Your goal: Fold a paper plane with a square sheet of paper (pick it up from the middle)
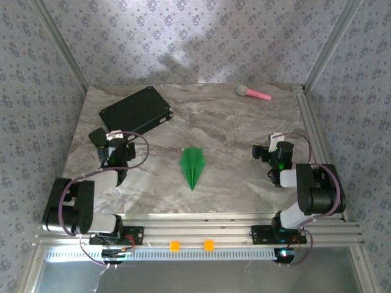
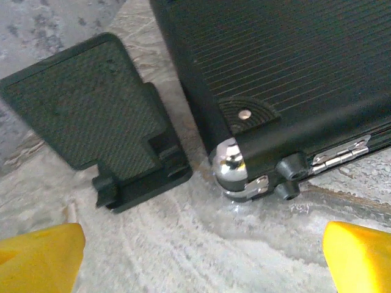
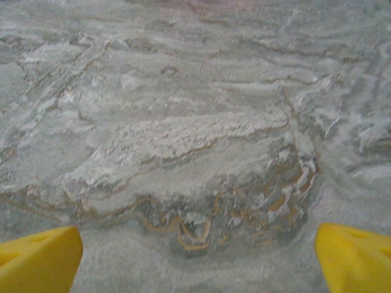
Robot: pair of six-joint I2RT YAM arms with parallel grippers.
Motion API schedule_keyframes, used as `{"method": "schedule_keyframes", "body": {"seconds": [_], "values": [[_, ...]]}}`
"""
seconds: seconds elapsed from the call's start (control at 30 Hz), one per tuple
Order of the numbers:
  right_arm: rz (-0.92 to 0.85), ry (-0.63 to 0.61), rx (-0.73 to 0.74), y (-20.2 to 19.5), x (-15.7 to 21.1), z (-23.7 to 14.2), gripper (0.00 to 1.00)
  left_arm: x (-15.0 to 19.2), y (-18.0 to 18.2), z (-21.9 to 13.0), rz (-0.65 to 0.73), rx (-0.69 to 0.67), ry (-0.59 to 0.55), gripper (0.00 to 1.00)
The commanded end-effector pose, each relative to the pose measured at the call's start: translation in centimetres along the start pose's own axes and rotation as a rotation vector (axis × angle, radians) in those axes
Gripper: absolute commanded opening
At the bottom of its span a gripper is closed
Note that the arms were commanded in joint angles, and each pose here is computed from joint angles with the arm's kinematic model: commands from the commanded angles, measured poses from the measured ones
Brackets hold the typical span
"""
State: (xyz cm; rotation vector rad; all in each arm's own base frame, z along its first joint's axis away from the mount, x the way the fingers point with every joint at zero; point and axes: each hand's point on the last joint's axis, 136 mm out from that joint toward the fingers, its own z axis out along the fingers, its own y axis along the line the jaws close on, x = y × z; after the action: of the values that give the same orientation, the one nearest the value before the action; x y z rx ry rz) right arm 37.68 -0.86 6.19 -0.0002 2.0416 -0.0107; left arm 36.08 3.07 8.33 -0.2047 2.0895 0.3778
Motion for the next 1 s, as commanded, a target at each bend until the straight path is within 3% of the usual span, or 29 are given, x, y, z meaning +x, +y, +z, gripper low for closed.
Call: {"method": "schedule_keyframes", "body": {"seconds": [0.0, 0.1, 0.17, 0.2, 0.27, 0.83, 0.97], "values": [[-0.010, -0.090, 0.059, -1.0, -2.8, 0.3, 0.99, -4.4, -2.5, 0.8, 0.030, 0.120, -0.150, 0.98], [-0.011, -0.086, 0.066, -1.0, -2.9, 0.3, 0.99, -3.5, -2.0, 1.9, -0.024, 0.158, -0.133, 0.98], [-0.013, -0.085, 0.065, -0.9, -2.8, 0.3, 0.99, -2.7, -2.5, 1.8, -0.049, 0.254, -0.147, 0.97], [-0.014, -0.087, 0.067, -0.9, -2.8, 0.3, 0.99, -2.8, -2.5, 1.8, -0.061, 0.268, -0.198, 0.97], [-0.014, -0.087, 0.067, -0.9, -2.8, 0.3, 0.99, -2.1, -1.9, 2.1, -0.077, 0.235, -0.137, 1.00], [-0.009, -0.084, 0.058, -0.9, -2.8, 0.3, 0.99, -2.5, -1.2, 2.2, -0.091, 0.182, -0.158, 1.00], [-0.008, -0.084, 0.057, -0.9, -2.8, 0.3, 0.99, -2.5, -4.2, 1.2, -0.022, 0.405, -0.180, 1.00]]}}
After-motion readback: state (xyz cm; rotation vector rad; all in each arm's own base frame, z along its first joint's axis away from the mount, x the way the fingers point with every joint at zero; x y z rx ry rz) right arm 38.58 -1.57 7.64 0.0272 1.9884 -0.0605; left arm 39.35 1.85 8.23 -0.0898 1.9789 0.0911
